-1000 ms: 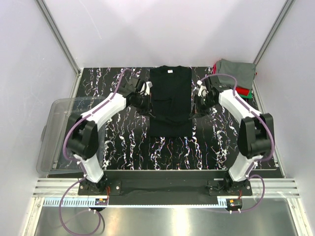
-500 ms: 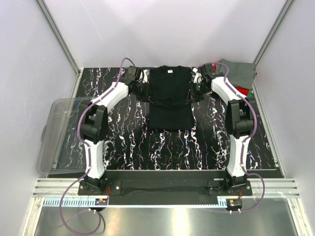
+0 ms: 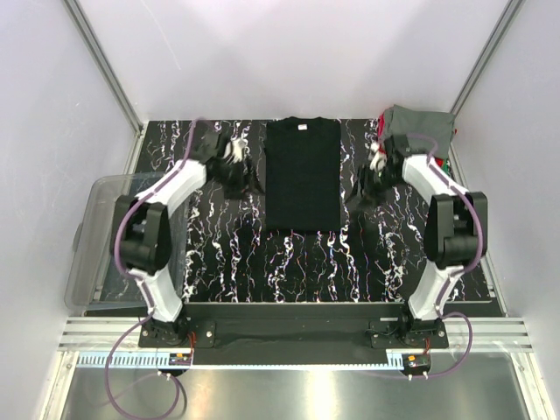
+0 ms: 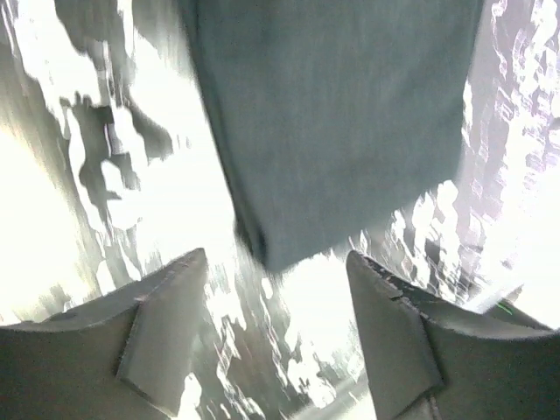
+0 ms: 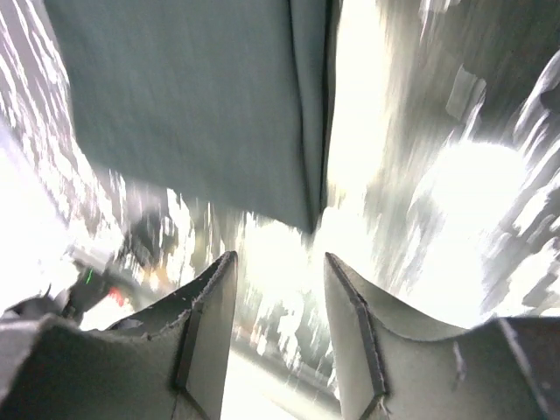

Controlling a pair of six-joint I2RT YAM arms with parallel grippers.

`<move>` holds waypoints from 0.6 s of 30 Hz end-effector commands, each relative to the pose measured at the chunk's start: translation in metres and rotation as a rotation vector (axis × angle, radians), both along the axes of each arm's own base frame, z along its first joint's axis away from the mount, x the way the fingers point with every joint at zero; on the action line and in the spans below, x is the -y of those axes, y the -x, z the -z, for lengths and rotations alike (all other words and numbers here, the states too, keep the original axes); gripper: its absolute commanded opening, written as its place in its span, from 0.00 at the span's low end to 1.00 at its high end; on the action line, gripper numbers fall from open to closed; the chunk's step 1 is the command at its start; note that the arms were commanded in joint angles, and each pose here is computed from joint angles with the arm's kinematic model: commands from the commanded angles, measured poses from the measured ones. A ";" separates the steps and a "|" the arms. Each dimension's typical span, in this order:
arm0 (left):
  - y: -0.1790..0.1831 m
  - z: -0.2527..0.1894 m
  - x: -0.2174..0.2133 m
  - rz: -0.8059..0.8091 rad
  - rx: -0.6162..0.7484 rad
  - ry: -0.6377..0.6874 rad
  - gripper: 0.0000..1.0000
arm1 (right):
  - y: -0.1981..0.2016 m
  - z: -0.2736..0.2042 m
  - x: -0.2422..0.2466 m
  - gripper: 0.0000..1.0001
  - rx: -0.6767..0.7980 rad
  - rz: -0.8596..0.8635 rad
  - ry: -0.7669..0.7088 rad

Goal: Fold and stack the t-shirts
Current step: Fold the tshirt

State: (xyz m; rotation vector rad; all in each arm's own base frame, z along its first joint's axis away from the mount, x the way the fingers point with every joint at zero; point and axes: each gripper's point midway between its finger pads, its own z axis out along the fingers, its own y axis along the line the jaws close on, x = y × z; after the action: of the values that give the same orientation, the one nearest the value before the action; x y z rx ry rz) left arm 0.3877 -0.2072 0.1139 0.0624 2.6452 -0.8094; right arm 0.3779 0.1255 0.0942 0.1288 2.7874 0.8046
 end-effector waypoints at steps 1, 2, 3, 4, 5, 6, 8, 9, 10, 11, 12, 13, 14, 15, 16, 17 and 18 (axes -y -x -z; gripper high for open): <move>0.062 0.015 0.012 0.006 -0.252 0.198 0.67 | 0.067 0.017 -0.020 0.51 -0.202 -0.016 -0.103; 0.067 0.023 0.014 -0.004 -0.280 0.207 0.67 | 0.071 0.022 -0.021 0.50 -0.210 -0.014 -0.109; 0.073 0.030 0.014 -0.028 -0.319 0.210 0.68 | 0.074 0.026 -0.021 0.50 -0.225 -0.013 -0.111; 0.083 0.040 0.016 -0.030 -0.361 0.216 0.69 | 0.079 0.030 -0.020 0.50 -0.238 -0.011 -0.110; 0.081 0.044 0.019 -0.036 -0.363 0.229 0.70 | 0.078 0.033 -0.022 0.50 -0.238 -0.012 -0.119; 0.082 0.046 0.022 -0.051 -0.382 0.237 0.70 | 0.078 0.035 -0.022 0.49 -0.246 -0.008 -0.123; 0.081 0.050 0.029 -0.044 -0.389 0.244 0.70 | 0.072 0.040 -0.023 0.49 -0.248 0.000 -0.123; 0.080 0.051 0.031 -0.047 -0.396 0.247 0.70 | 0.070 0.041 -0.024 0.49 -0.253 0.009 -0.125; 0.078 0.050 0.035 -0.038 -0.389 0.247 0.70 | 0.065 0.042 -0.024 0.49 -0.246 0.009 -0.126; 0.077 0.054 0.036 -0.039 -0.400 0.244 0.70 | 0.062 0.046 -0.025 0.50 -0.256 0.012 -0.128; 0.076 0.055 0.038 -0.040 -0.403 0.244 0.70 | 0.060 0.047 -0.026 0.50 -0.256 0.010 -0.128; 0.073 0.054 0.040 -0.039 -0.399 0.245 0.70 | 0.054 0.047 -0.026 0.50 -0.248 0.010 -0.128; 0.071 0.058 0.041 -0.041 -0.403 0.241 0.70 | 0.052 0.050 -0.026 0.49 -0.254 0.012 -0.126; 0.070 0.058 0.042 -0.042 -0.405 0.241 0.70 | 0.050 0.052 -0.027 0.49 -0.258 0.016 -0.126; 0.067 0.059 0.044 -0.040 -0.402 0.243 0.70 | 0.045 0.052 -0.028 0.50 -0.250 0.014 -0.132; 0.066 0.061 0.045 -0.043 -0.407 0.241 0.70 | 0.045 0.056 -0.030 0.49 -0.264 0.016 -0.131; 0.066 0.063 0.045 -0.043 -0.411 0.238 0.70 | 0.044 0.058 -0.031 0.50 -0.269 0.017 -0.131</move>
State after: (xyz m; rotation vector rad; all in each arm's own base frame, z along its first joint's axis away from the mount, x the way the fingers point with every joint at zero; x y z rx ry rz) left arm 0.3069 -0.2410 0.0416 -0.2630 2.9355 -1.1612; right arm 0.3182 0.1473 0.0309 0.3103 3.0136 0.9911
